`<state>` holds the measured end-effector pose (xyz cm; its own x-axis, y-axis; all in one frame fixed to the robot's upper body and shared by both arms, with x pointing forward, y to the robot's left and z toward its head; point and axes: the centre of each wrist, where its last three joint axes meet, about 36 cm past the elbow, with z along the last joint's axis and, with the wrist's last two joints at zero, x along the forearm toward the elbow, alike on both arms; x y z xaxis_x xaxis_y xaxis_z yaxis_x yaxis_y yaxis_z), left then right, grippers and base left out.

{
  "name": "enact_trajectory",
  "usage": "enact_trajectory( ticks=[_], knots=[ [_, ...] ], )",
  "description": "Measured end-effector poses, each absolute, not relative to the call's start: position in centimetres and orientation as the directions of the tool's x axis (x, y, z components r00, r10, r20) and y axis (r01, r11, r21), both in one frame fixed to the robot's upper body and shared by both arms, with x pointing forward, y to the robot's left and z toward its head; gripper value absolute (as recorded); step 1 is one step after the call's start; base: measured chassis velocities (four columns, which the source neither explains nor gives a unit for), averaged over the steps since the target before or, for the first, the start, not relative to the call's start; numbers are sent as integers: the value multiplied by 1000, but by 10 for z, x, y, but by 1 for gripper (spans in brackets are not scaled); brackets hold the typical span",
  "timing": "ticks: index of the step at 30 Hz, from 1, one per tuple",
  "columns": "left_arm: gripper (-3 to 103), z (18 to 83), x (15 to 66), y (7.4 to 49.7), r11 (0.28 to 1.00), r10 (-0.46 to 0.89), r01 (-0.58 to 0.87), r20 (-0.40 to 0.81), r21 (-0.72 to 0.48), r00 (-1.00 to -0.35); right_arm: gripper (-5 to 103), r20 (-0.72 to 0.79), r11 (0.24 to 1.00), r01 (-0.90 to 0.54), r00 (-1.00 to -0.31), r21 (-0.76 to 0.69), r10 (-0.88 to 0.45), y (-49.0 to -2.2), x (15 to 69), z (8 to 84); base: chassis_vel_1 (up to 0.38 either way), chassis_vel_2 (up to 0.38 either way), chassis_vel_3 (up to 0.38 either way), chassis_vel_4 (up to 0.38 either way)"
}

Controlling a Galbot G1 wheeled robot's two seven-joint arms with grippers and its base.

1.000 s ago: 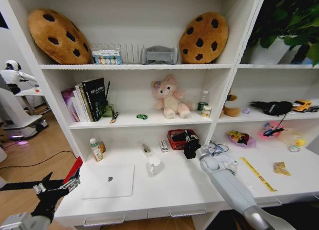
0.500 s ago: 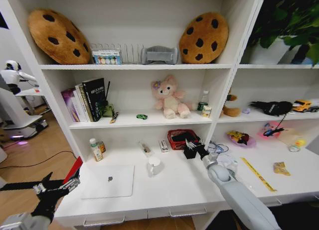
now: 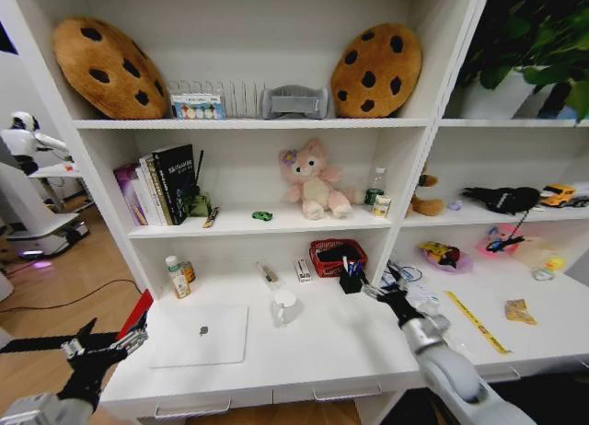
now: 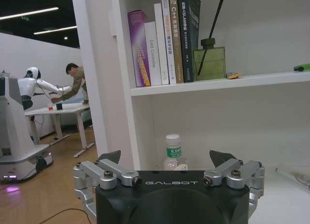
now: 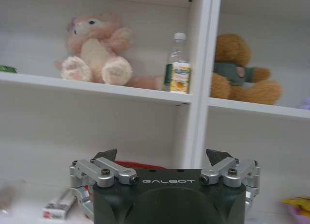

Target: Organize the objects on the table.

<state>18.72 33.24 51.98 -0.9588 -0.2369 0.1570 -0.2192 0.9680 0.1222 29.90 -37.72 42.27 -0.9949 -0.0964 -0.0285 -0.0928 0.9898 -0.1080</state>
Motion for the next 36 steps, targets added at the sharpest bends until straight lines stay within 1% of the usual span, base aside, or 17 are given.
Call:
enact_trajectory(
  ticks=[1, 2, 3, 5, 9, 14, 22, 30, 36],
  knots=[
    [100, 520, 187, 332, 968, -237, -219, 157, 122, -959, 100, -18, 987, -51, -998, -154, -55, -395, 278, 424, 0, 0, 0, 0],
    [100, 520, 187, 332, 968, -237, -219, 157, 122, -959, 100, -9, 985, -30, -999, -168, -32, -401, 264, 427, 0, 0, 0, 0],
    [100, 520, 187, 332, 968, -237, -219, 157, 122, -959, 100, -9, 985, -30, -999, -168, -32, -401, 264, 427, 0, 0, 0, 0],
    [100, 520, 187, 332, 968, -237, -219, 157, 122, -959, 100, 5, 985, -8, -1000, -170, -7, -404, 242, 437, 0, 0, 0, 0],
    [100, 520, 187, 332, 968, -237, -219, 157, 122, -959, 100, 20, 988, -23, -1000, -155, -20, -400, 223, 445, 0, 0, 0, 0],
    [100, 520, 187, 332, 968, -237, -219, 157, 122, -959, 100, 9, 985, -39, -999, -165, -38, -402, 220, 446, 0, 0, 0, 0],
    [100, 520, 187, 332, 968, -237, -219, 157, 122, -959, 100, -16, 987, -1, -1000, -159, -3, -406, 218, 436, -49, -44, 62, 48],
    [100, 520, 187, 332, 968, -237, -219, 157, 122, -959, 100, -22, 988, -6, -1000, -151, -9, -406, 216, 428, -159, -194, 159, 158],
    [100, 520, 187, 332, 968, -237, -219, 157, 122, -959, 100, -54, 990, -33, -998, -135, -40, -401, 222, 422, -269, -277, 245, 251]
  ],
)
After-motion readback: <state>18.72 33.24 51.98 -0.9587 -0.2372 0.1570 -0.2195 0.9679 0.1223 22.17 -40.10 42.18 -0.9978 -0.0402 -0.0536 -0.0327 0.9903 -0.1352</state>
